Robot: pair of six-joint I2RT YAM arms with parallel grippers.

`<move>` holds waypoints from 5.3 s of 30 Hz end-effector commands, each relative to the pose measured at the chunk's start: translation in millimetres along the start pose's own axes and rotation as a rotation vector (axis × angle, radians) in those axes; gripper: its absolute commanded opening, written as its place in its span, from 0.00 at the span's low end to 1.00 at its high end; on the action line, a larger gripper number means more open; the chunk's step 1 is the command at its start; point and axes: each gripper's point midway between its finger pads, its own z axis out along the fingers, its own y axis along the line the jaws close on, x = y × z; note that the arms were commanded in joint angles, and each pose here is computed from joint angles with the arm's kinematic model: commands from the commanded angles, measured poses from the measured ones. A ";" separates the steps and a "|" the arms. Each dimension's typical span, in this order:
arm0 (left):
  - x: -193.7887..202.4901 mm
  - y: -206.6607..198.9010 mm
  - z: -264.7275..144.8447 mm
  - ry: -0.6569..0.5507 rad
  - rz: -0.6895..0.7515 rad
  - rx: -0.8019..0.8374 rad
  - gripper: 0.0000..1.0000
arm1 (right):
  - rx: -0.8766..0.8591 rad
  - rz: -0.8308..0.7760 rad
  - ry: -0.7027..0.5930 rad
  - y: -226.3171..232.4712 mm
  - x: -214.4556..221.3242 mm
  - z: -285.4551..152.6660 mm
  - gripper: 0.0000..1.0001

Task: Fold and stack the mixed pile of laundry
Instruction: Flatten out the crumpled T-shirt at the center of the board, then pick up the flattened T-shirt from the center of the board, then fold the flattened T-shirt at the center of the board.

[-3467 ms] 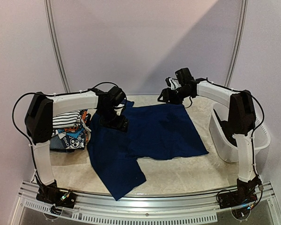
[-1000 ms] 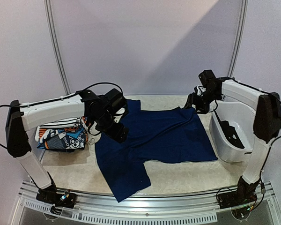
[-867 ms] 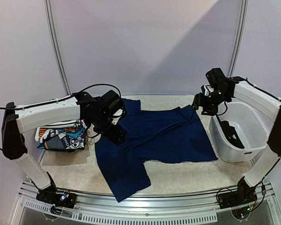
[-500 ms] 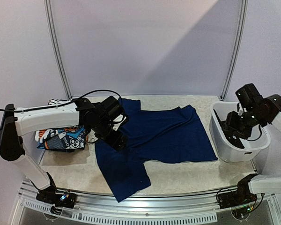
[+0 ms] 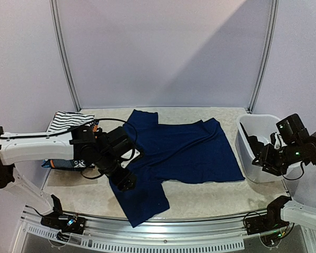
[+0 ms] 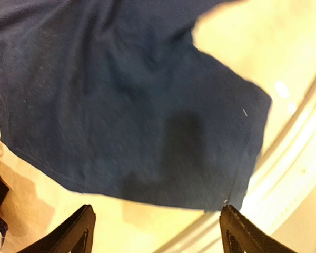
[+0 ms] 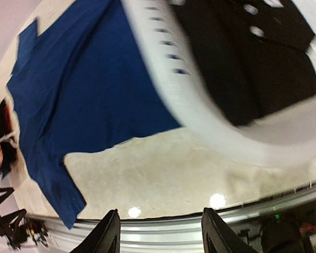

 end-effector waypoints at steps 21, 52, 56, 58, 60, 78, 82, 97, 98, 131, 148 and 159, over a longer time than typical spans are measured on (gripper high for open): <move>83.5 -91.5 51.0 0.104 0.455 0.108 0.67 | -0.149 -0.407 0.082 97.7 23.6 59.2 0.55; 99.4 -92.1 84.4 0.256 0.525 0.053 0.00 | -0.082 -0.423 0.101 93.7 24.4 75.0 0.55; 92.4 -86.3 73.9 0.238 0.498 0.035 0.00 | -0.041 -0.404 0.084 85.5 21.7 79.4 0.55; 89.5 -81.5 68.1 0.231 0.476 0.019 0.00 | 0.000 -0.375 0.088 76.5 22.5 83.7 0.55; 87.7 -76.4 61.2 0.225 0.452 0.007 0.00 | 0.058 -0.335 0.096 64.6 24.3 88.5 0.54; 57.6 -32.5 -3.5 0.128 0.129 -0.009 0.00 | 0.293 -0.068 0.149 21.2 45.3 141.0 0.54; 72.9 -11.2 -18.2 0.216 0.077 -0.095 0.00 | 0.298 -0.068 0.148 26.9 43.0 147.2 0.54; 108.2 15.4 -47.9 0.264 -0.084 -0.123 0.00 | 0.378 0.136 0.130 -9.1 57.6 143.3 0.54; 105.0 13.3 -47.2 0.257 -0.084 -0.115 0.00 | 0.391 0.167 0.126 -15.4 60.0 141.1 0.54; 79.5 -2.6 -28.6 0.218 -0.061 -0.070 0.00 | 0.504 0.471 -0.068 -86.0 71.0 168.4 0.09; 57.0 -24.6 -65.8 0.196 -0.027 0.044 0.00 | 0.607 0.347 -0.034 -70.6 49.7 81.1 0.00; 49.3 -12.5 -60.3 0.235 -0.023 0.003 0.00 | 0.517 0.322 -0.030 -56.2 46.2 92.2 0.00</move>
